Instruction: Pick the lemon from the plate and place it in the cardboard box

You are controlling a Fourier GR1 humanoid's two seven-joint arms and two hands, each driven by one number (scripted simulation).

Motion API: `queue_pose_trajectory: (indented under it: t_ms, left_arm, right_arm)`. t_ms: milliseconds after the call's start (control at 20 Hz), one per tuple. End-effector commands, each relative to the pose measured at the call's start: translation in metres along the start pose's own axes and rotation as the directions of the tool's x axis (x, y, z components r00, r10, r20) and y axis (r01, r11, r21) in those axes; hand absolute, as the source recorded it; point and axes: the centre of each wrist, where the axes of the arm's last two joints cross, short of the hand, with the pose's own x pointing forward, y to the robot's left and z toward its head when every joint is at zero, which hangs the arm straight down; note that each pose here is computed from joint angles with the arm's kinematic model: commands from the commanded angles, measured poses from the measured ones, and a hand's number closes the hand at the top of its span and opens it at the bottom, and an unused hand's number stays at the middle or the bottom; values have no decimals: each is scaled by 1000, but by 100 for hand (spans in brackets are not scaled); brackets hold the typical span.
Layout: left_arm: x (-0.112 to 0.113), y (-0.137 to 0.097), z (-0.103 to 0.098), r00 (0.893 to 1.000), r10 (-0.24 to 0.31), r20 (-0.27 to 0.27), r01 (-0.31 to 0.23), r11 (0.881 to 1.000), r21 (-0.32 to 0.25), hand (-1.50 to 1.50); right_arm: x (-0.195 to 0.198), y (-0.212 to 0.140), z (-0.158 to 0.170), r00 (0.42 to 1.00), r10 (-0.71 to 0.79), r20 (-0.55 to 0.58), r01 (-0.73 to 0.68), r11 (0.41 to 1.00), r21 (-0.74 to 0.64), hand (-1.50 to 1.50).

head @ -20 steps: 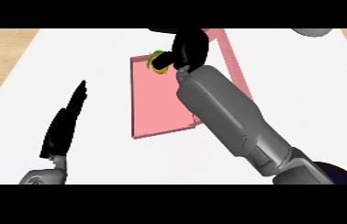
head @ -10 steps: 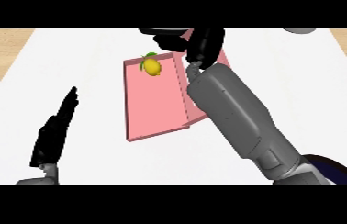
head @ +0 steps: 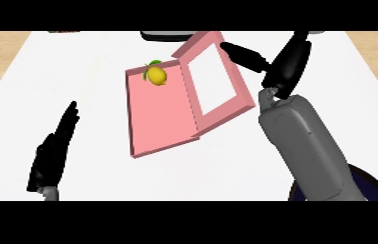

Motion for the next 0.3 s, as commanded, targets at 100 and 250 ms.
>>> queue_pose_trajectory:
  t_ms: [100,250]
  left_arm:
    - [4,15,-3,1000,-4,3,4,1000,3,0]
    - [8,-2,-4,1000,2,9,-2,1000,-6,0]
  right_arm:
    - [-21,-102,6,1000,-13,6,13,1000,-21,-150]
    - [-5,-143,18,1000,-18,15,18,1000,19,-150]
